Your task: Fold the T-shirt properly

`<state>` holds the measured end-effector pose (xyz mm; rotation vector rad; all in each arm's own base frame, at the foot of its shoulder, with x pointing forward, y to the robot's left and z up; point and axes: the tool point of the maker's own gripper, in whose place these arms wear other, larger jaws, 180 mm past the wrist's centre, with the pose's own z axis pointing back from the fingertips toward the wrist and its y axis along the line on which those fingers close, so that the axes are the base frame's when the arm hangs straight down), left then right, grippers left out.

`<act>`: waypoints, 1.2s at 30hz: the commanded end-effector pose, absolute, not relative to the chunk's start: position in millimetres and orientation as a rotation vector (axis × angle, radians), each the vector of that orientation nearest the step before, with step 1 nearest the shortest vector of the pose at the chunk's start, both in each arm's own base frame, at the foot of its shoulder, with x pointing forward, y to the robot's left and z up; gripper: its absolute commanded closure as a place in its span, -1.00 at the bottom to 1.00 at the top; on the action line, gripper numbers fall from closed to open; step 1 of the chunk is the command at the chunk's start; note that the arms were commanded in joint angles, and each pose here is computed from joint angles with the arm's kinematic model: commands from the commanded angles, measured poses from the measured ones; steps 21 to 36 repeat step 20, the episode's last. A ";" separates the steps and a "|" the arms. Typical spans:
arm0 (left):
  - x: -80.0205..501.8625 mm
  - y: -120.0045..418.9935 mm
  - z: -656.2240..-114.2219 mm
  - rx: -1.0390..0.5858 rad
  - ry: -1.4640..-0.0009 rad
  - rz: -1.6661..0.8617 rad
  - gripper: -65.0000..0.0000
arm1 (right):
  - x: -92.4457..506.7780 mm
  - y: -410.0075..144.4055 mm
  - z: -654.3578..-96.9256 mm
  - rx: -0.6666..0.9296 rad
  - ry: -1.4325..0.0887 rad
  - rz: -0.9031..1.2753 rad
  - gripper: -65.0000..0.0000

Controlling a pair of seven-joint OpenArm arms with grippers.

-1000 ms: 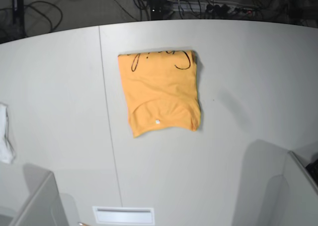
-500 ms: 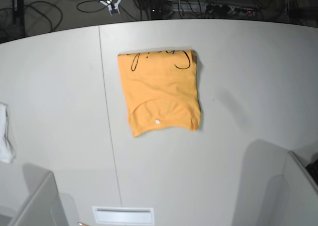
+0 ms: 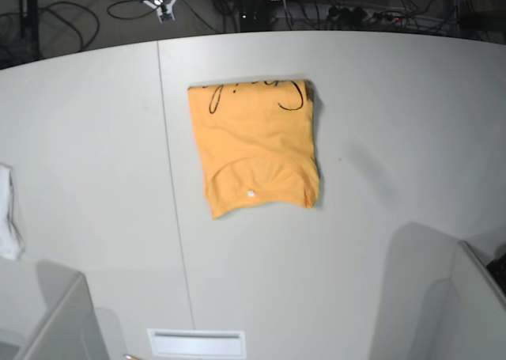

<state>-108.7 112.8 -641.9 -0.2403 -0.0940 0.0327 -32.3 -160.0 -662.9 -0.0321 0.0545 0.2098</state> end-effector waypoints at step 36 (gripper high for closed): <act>-91.0 112.8 -644.0 -0.246 -0.127 0.031 1.00 | -37.2 -151.2 -663.2 -0.018 0.063 0.211 1.00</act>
